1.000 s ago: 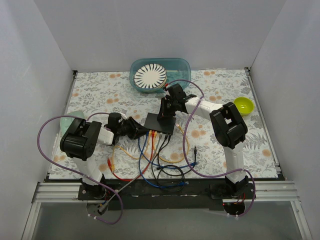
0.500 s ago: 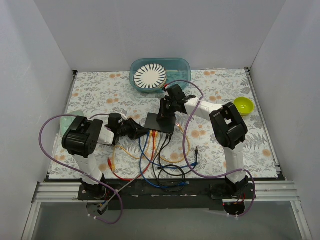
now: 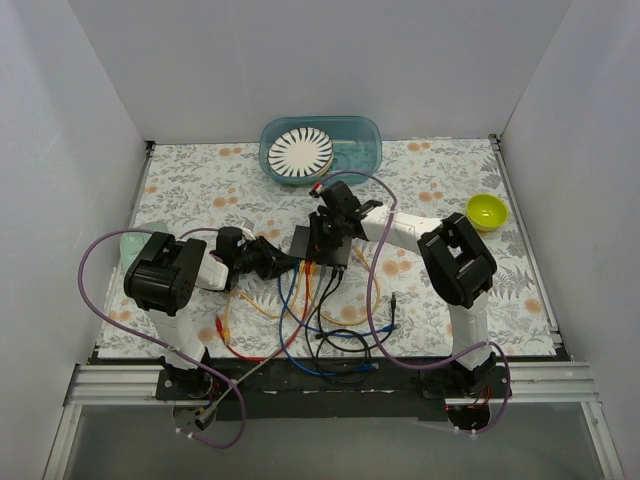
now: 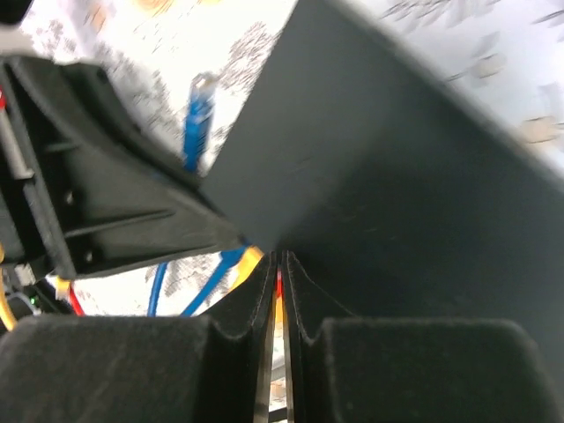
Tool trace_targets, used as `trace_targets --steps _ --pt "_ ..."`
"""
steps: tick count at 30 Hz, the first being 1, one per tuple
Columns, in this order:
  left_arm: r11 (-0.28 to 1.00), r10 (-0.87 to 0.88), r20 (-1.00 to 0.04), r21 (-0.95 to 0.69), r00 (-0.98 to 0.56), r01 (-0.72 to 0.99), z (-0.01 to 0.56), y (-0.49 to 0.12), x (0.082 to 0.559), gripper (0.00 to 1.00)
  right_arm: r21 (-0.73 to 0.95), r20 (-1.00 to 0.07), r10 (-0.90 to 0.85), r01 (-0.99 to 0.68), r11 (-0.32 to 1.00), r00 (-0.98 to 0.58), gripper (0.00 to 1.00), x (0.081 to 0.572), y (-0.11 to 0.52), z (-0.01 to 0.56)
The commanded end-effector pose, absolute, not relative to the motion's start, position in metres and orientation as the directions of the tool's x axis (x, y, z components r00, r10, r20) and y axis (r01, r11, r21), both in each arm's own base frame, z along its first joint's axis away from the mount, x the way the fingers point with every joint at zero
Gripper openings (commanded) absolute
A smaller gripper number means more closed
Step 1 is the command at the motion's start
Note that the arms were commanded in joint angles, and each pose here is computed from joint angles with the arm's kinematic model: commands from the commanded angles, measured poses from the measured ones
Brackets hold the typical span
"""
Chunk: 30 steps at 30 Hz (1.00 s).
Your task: Pull the plug from the switch port
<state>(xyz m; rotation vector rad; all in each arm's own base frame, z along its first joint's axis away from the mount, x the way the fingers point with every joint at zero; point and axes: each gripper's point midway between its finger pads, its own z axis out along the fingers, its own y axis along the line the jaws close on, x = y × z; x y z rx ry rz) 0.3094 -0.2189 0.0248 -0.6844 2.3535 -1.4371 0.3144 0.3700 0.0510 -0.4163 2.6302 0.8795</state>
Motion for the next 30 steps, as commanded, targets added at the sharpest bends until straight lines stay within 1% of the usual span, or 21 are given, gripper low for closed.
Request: trace_targets --steps 1,5,7,11,16,23,24,26,27,28,29,30 --pt "0.431 -0.525 0.065 -0.840 -0.849 -0.330 -0.001 -0.217 0.285 0.00 0.515 -0.367 -0.223 -0.397 0.759 -0.903 0.13 0.287 0.370 0.046" --pt "0.428 -0.518 0.059 -0.846 -0.853 -0.319 0.003 -0.218 0.286 0.00 0.493 -0.353 -0.249 -0.406 0.770 -0.902 0.13 0.277 0.369 0.037" --pt "0.430 -0.515 0.057 -0.846 -0.855 -0.316 0.003 -0.218 0.285 0.00 0.477 -0.327 -0.253 -0.391 0.787 -0.910 0.13 0.276 0.366 0.026" --pt "0.448 -0.499 0.044 -0.842 -0.865 -0.301 0.005 -0.217 0.282 0.00 0.440 -0.327 -0.244 -0.376 0.815 -0.913 0.12 0.287 0.365 0.018" --pt "0.471 -0.479 0.039 -0.832 -0.877 -0.294 0.007 -0.213 0.268 0.00 0.451 -0.322 -0.197 -0.333 0.828 -0.926 0.12 0.303 0.366 0.016" --pt "0.485 -0.482 0.034 -0.822 -0.876 -0.299 0.009 -0.206 0.248 0.00 0.452 -0.330 -0.182 -0.325 0.831 -0.926 0.12 0.310 0.365 0.017" --pt "0.492 -0.488 0.031 -0.816 -0.872 -0.305 0.009 -0.204 0.247 0.00 0.448 -0.330 -0.184 -0.325 0.833 -0.926 0.12 0.309 0.364 0.016" --pt "0.503 -0.501 -0.013 -0.818 -0.865 -0.279 0.018 -0.199 0.254 0.00 0.443 -0.335 -0.184 -0.327 0.835 -0.924 0.12 0.308 0.362 0.017" --pt "0.515 -0.513 -0.002 -0.800 -0.858 -0.307 0.018 -0.195 0.251 0.00 0.445 -0.344 -0.186 -0.335 0.830 -0.920 0.12 0.309 0.362 0.021" --pt "0.530 -0.548 -0.022 -0.782 -0.836 -0.327 0.017 -0.185 0.258 0.00 0.447 -0.348 -0.190 -0.341 0.827 -0.918 0.12 0.307 0.362 0.023" --pt "0.533 -0.571 -0.058 -0.785 -0.819 -0.316 0.029 -0.181 0.266 0.00 0.444 -0.349 -0.194 -0.344 0.827 -0.917 0.12 0.305 0.358 0.023" --pt "0.552 -0.591 -0.045 -0.750 -0.805 -0.363 0.025 -0.172 0.262 0.00 0.449 -0.364 -0.193 -0.353 0.821 -0.911 0.12 0.303 0.358 0.029"
